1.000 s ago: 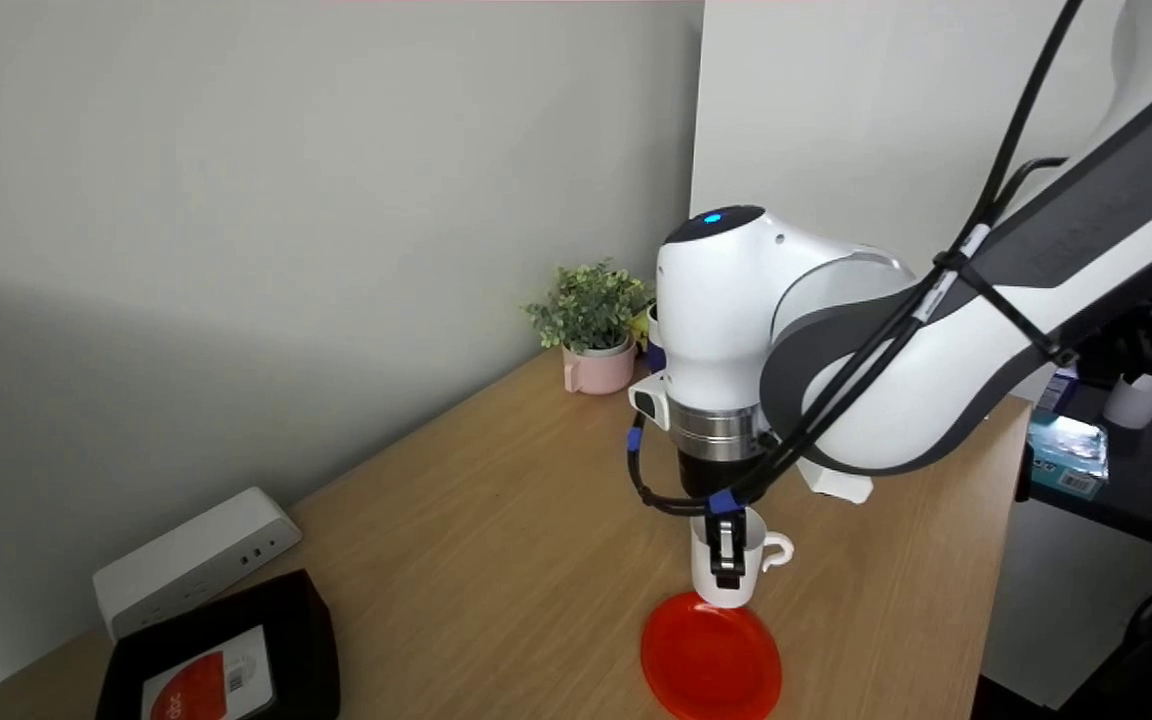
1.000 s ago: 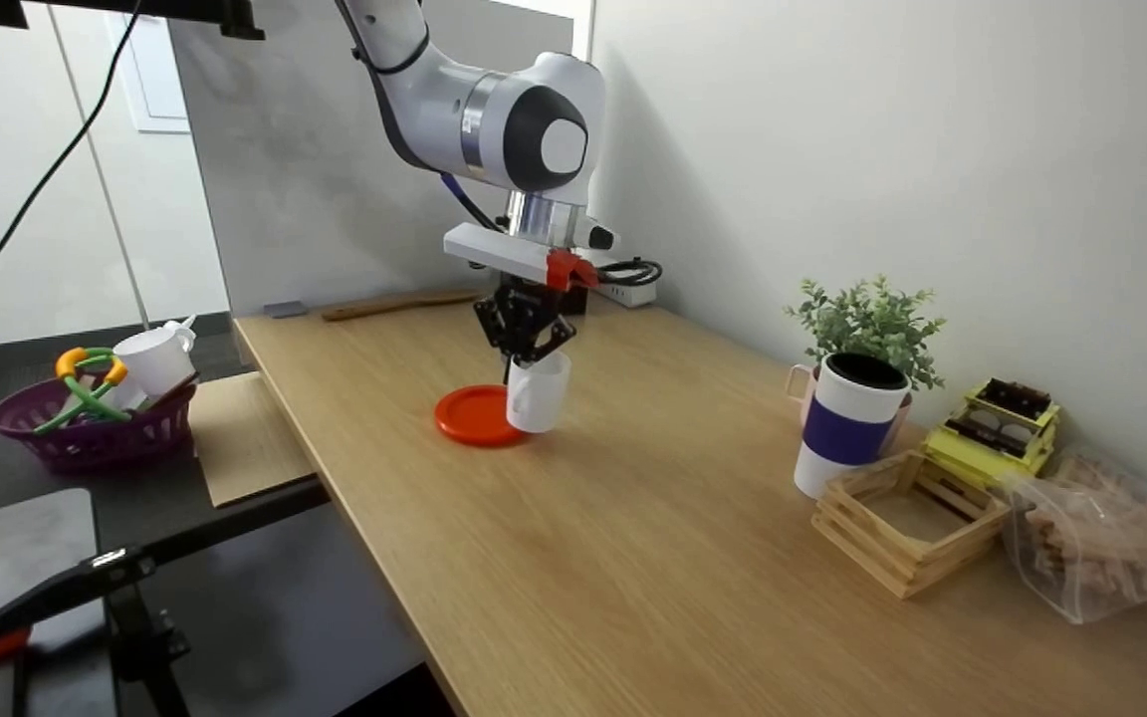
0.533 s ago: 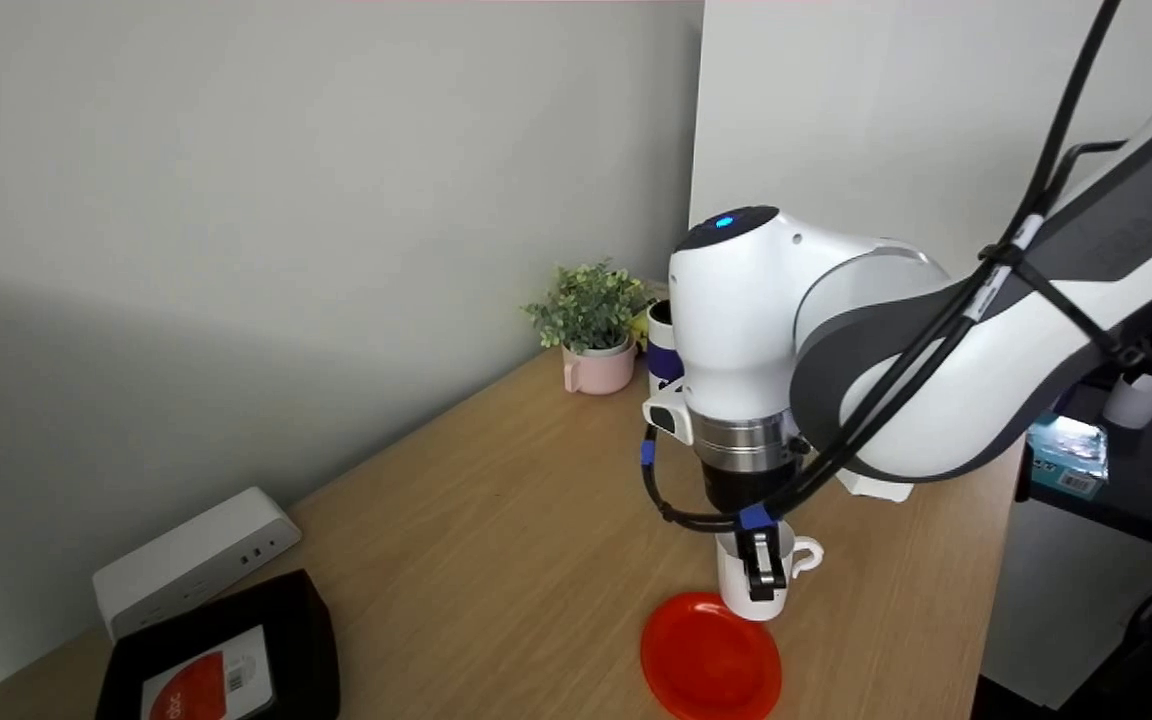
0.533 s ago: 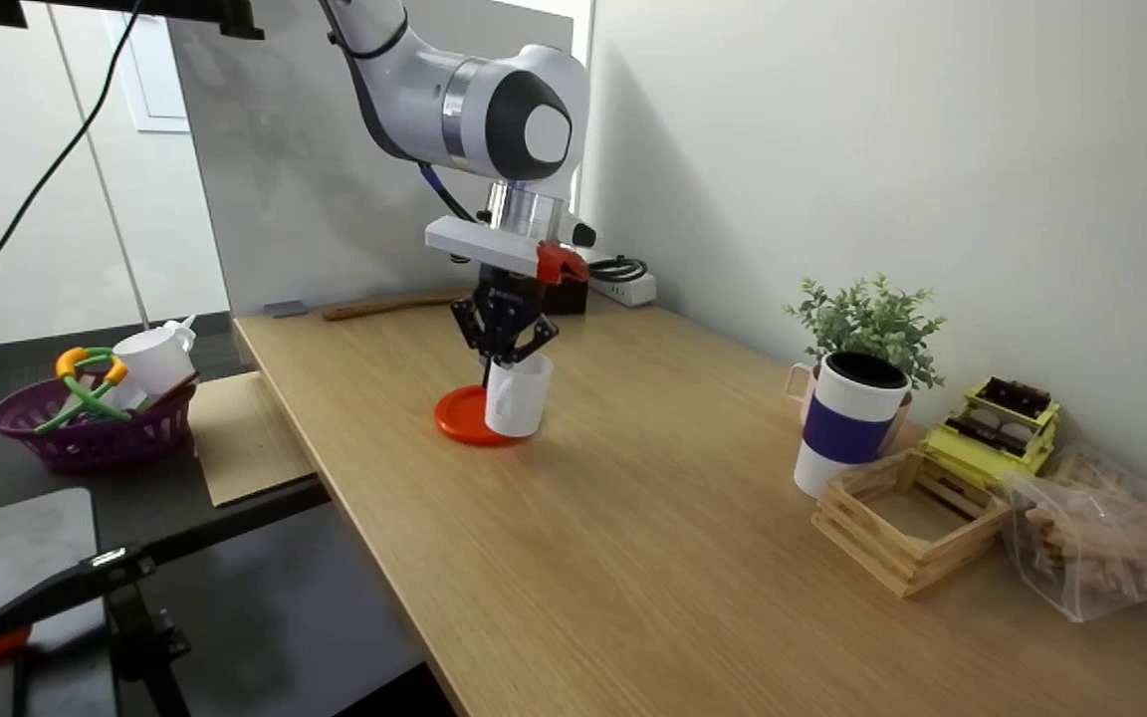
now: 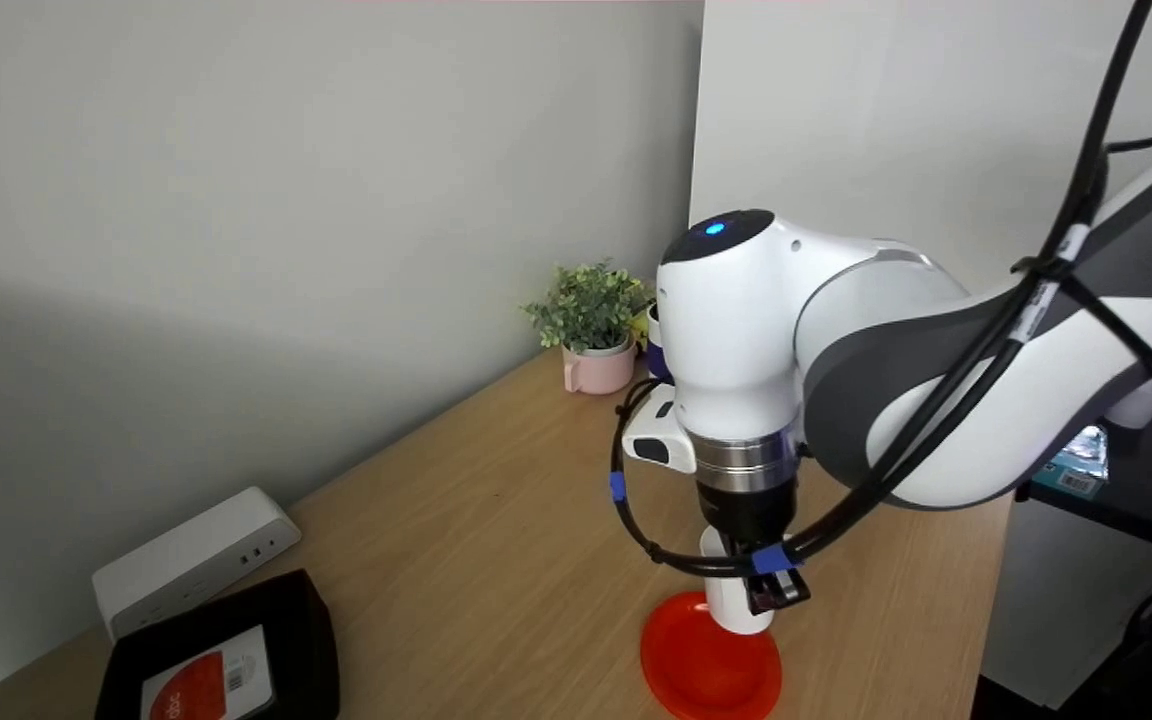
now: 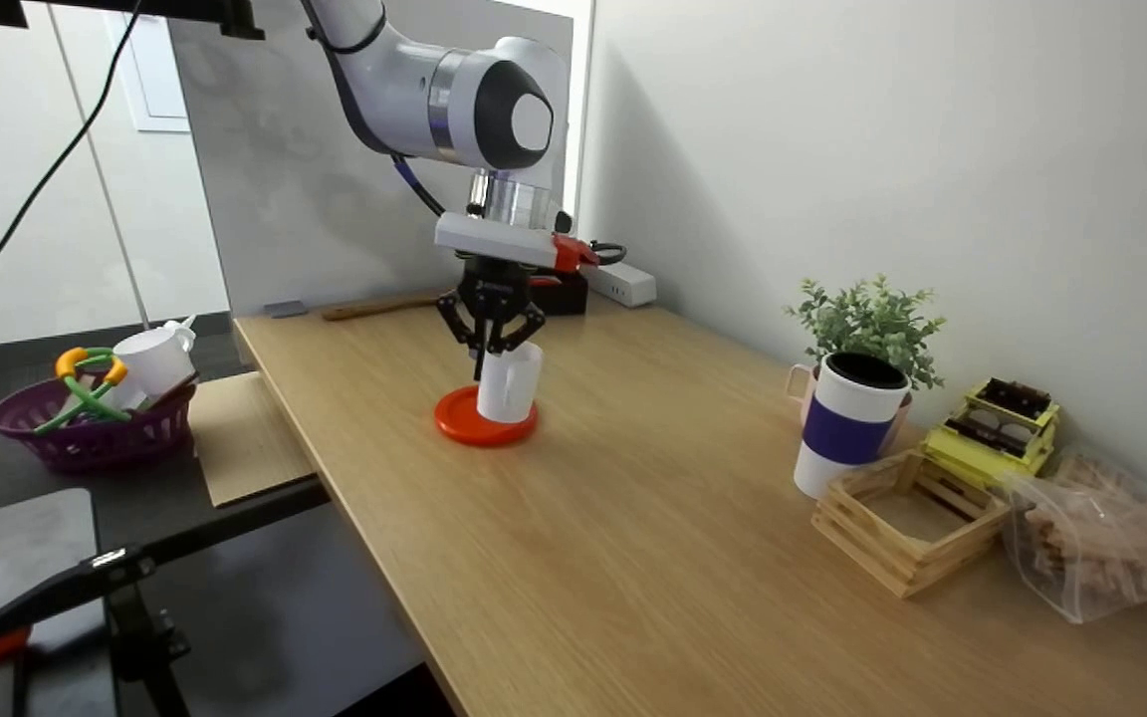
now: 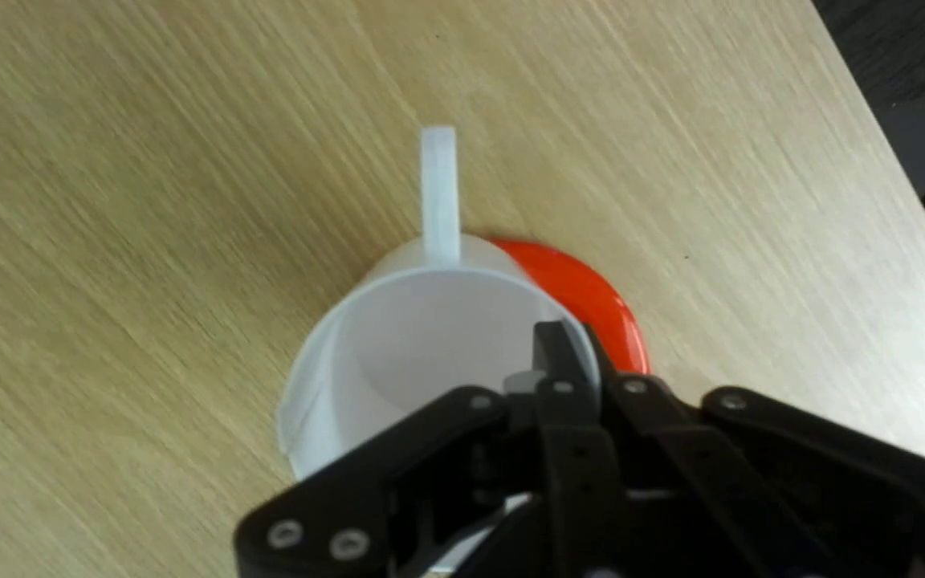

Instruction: Put the mug on the plate

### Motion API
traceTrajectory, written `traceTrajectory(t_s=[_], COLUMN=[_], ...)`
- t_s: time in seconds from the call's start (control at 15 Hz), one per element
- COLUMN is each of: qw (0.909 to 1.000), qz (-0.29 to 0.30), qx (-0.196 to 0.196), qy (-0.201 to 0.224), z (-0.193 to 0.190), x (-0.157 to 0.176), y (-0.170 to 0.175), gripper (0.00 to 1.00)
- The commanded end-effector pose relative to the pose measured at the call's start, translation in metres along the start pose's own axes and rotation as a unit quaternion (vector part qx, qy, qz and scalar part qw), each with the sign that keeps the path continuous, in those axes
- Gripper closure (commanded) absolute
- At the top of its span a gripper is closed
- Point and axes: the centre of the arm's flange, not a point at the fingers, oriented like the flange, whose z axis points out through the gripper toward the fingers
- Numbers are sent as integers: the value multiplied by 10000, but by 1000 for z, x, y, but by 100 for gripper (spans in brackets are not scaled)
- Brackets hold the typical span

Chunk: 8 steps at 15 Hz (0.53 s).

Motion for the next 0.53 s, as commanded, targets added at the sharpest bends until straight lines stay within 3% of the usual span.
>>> traceTrajectory(t_s=[0.0,0.47], qw=[9969,9876], qz=[-773,-1508], qx=[-9,127], qy=[-117,-419], z=[-6,-1], x=[16,49], y=[-6,-17], gripper=[99,99])
